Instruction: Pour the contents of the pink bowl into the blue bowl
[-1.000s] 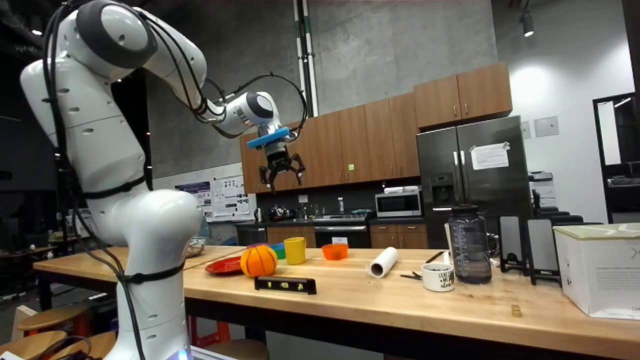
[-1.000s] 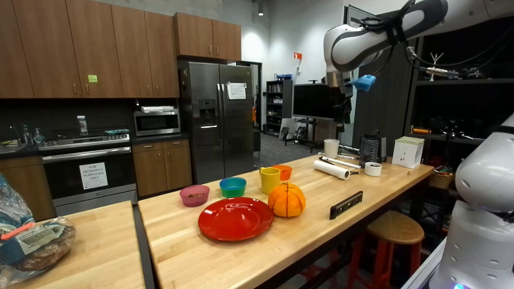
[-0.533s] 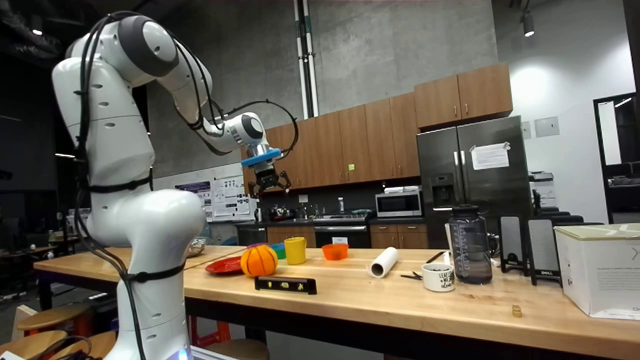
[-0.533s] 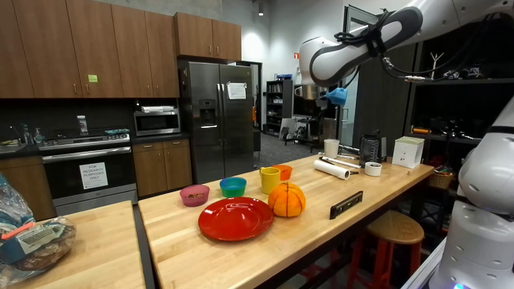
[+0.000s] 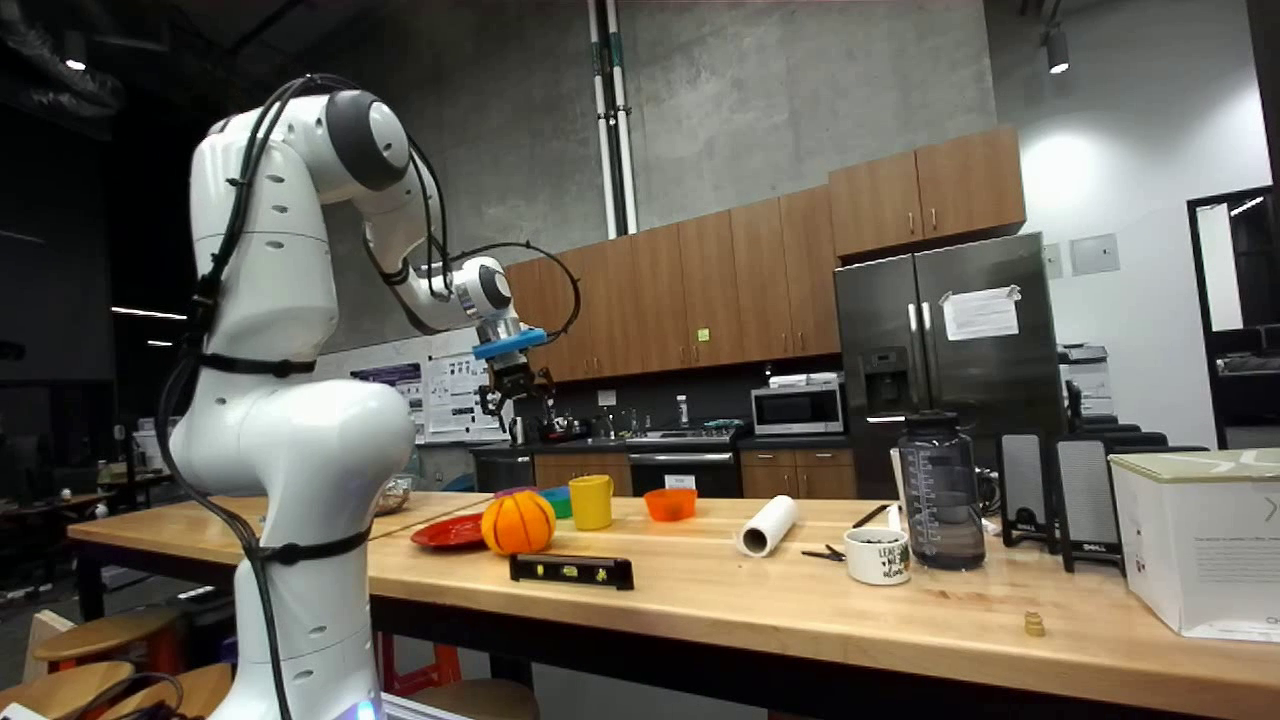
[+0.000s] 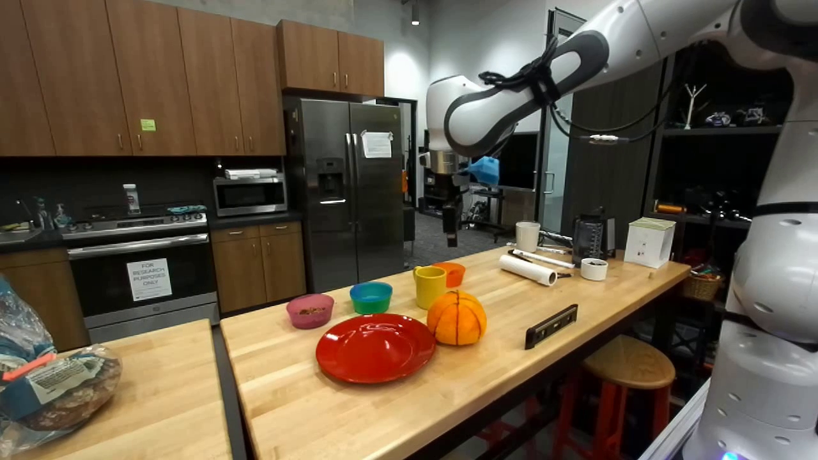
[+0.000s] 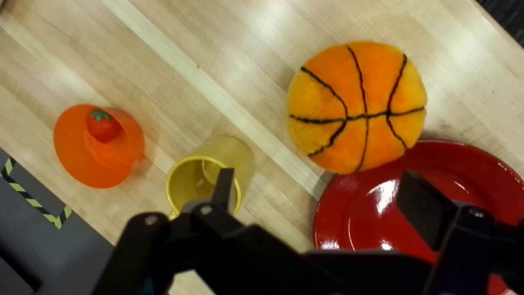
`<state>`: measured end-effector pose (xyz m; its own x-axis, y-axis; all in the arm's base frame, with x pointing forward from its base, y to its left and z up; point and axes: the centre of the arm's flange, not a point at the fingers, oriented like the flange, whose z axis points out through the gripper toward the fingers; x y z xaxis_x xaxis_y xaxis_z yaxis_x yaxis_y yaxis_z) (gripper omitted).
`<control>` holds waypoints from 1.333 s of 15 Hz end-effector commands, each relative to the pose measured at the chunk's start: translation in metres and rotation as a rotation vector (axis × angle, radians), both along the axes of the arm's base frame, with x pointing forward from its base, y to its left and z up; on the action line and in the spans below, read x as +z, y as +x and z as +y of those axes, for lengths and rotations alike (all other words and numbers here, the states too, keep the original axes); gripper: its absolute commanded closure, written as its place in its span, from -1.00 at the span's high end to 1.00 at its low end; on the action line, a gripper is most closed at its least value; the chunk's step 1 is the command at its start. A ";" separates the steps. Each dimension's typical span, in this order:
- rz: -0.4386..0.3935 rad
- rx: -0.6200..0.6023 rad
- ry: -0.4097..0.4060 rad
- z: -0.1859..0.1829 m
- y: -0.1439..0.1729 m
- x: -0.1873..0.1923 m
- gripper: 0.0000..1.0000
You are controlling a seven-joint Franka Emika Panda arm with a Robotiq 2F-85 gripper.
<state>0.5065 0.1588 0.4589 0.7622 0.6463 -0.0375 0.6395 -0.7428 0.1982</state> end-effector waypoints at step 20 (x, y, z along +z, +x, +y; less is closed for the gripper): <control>-0.066 0.187 0.182 0.172 0.207 -0.070 1.00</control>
<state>0.6706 0.3113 0.3851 0.6484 0.7539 0.1063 0.7454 -0.6570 0.1130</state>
